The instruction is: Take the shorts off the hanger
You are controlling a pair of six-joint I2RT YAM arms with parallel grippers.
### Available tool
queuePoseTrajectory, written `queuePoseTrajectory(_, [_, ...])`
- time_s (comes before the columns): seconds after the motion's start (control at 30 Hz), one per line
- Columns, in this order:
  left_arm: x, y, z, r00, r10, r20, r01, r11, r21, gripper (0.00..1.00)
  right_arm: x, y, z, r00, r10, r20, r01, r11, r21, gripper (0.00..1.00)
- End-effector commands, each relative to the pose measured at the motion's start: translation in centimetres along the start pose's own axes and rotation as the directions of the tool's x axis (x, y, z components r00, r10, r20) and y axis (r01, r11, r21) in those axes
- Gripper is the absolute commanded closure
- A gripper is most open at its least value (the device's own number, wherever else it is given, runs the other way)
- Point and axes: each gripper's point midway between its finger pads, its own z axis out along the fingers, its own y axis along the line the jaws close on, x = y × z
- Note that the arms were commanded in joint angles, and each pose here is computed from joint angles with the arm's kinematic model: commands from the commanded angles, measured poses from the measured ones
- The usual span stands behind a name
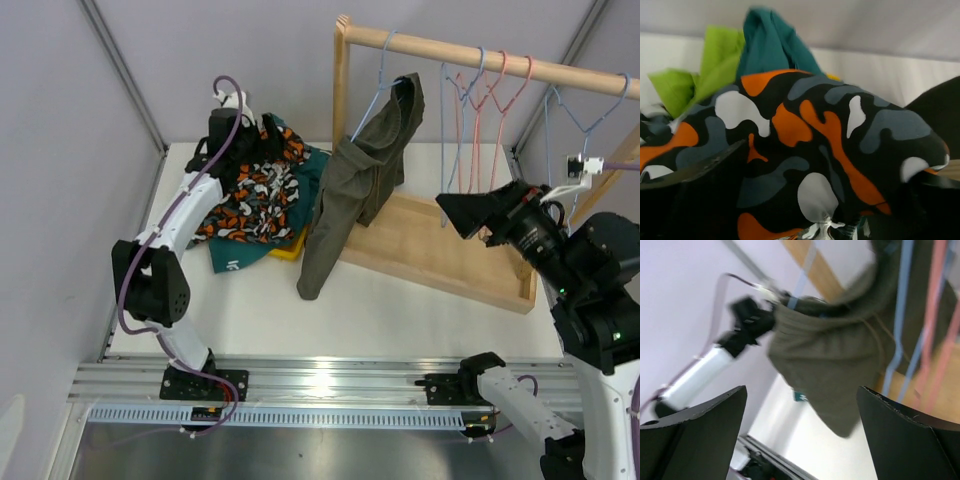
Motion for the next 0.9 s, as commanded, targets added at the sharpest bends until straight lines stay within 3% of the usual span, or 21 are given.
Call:
queuePoseTrajectory(0.0, [-4.3,-3.3,-3.0,0.993,0.005,0.121,-0.017,0.995,0.101,0.01,-4.1,6.2,1.5,0.997,-0.031,0.065,0.046,0.966,-0.255,0.0])
queuePoseTrajectory(0.23, [-9.0,-3.5,-14.5,0.963,0.044,0.265,-0.06,0.997,0.053,0.01,-6.0,8.5,8.1,0.998,-0.038,0.046,0.051,0.947,-0.318,0.01])
queuePoseTrajectory(0.33, [-6.7,-2.4,-17.0,0.964,0.074,0.255,-0.086,0.996,0.036,0.01,-5.7,8.5,11.5,0.997,-0.064,0.031,0.07,0.954,-0.292,0.02])
queuePoseTrajectory(0.37, [-7.6,-2.6,-20.0,0.948,0.083,0.307,-0.103,0.993,0.049,0.01,-5.7,8.4,12.1,0.998,-0.063,0.031,0.069,0.957,-0.282,0.02])
queuePoseTrajectory(0.47, [-5.6,-1.8,-23.4,0.941,0.101,0.322,-0.123,0.991,0.049,0.01,-5.5,7.0,14.8,0.998,-0.06,0.033,0.067,0.97,-0.234,0.03])
queuePoseTrajectory(0.87, [2.8,0.7,-26.6,0.949,0.161,0.271,-0.182,0.982,0.053,0.01,-3.3,3.8,20.9,0.999,-0.027,0.025,0.031,0.986,-0.161,0.08])
